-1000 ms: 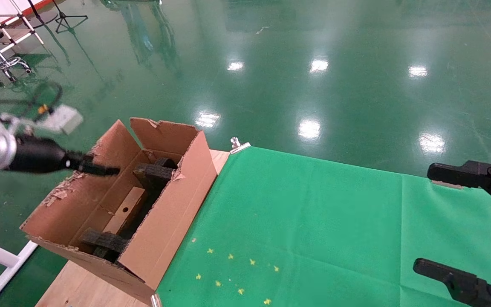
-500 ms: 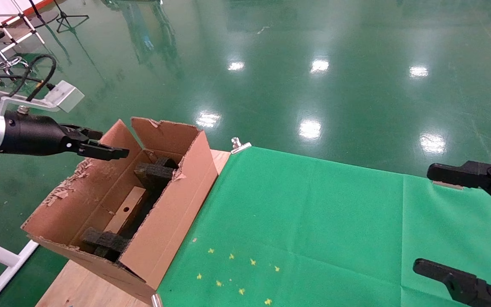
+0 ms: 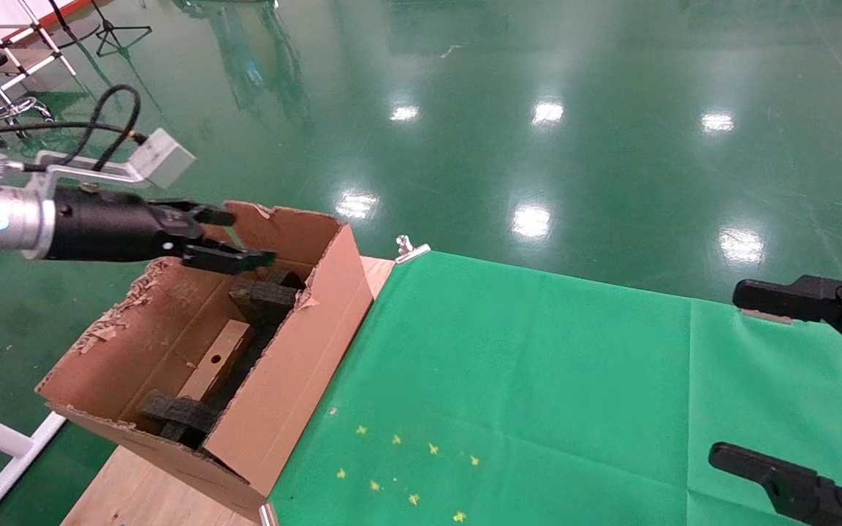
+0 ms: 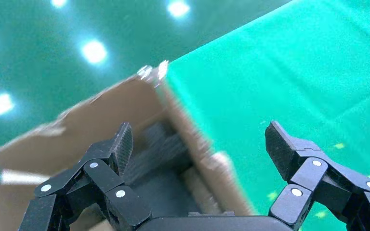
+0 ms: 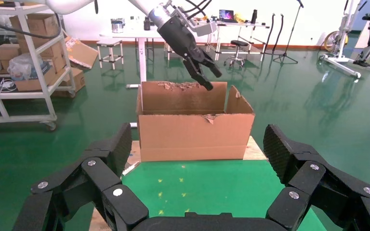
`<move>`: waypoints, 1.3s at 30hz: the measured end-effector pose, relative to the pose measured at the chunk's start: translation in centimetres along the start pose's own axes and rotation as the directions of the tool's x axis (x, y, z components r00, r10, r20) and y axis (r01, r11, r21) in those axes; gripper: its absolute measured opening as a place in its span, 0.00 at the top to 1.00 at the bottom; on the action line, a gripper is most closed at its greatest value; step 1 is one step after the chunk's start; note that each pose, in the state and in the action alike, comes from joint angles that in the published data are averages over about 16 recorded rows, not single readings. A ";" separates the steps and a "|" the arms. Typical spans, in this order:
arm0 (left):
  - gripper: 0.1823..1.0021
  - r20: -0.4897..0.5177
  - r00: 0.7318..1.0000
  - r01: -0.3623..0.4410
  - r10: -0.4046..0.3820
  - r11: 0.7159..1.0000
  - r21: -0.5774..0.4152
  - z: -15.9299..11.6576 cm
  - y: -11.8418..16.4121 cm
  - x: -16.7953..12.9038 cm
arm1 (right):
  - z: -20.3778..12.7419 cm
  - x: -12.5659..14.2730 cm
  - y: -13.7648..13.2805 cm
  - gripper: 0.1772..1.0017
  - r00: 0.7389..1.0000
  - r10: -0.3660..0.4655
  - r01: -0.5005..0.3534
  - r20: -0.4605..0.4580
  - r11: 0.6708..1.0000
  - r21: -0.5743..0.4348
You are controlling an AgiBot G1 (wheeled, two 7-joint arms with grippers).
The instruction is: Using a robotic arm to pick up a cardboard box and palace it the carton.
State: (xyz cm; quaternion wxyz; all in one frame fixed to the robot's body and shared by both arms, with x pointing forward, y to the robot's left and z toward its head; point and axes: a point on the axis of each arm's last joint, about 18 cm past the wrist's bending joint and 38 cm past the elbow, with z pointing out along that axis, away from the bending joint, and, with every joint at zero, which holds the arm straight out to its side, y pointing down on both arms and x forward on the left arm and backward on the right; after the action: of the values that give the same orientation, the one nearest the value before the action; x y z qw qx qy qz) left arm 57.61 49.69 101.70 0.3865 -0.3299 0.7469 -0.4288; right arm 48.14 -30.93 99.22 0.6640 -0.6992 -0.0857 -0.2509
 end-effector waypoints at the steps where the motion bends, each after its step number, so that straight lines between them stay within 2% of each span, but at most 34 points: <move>1: 0.00 -0.015 1.000 -0.010 0.010 1.000 0.012 0.2 -0.2 0.4 | 0.0 0.0 0.0 0.00 1.000 0.000 0.000 0.000 1.000 0.000; 10: 0.00 -0.142 0.984 -0.087 0.104 0.988 0.127 1.8 -1.7 4.2 | 0.0 0.0 0.0 0.00 1.000 0.000 0.000 0.000 1.000 0.000; 19: 0.00 -0.259 0.945 -0.134 0.200 0.958 0.253 2.5 -2.8 8.4 | 0.0 0.0 0.0 0.00 1.000 0.000 0.000 0.000 1.000 0.000; 28: 0.00 -0.361 0.884 -0.148 0.297 0.911 0.385 2.5 -3.6 12.7 | 0.0 0.0 0.0 0.00 1.000 0.000 0.000 0.000 1.000 0.000; 39: 0.00 -0.460 0.788 -0.118 0.410 0.833 0.541 1.4 -4.2 18.0 | 0.0 0.0 0.0 0.00 1.000 0.000 0.000 0.000 1.000 0.000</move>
State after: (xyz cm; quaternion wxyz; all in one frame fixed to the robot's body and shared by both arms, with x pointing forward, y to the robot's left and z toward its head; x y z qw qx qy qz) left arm 50.81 32.56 99.68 0.2790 0.0295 0.7342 -0.6183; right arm 48.14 -30.93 99.22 0.6640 -0.6992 -0.0857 -0.2509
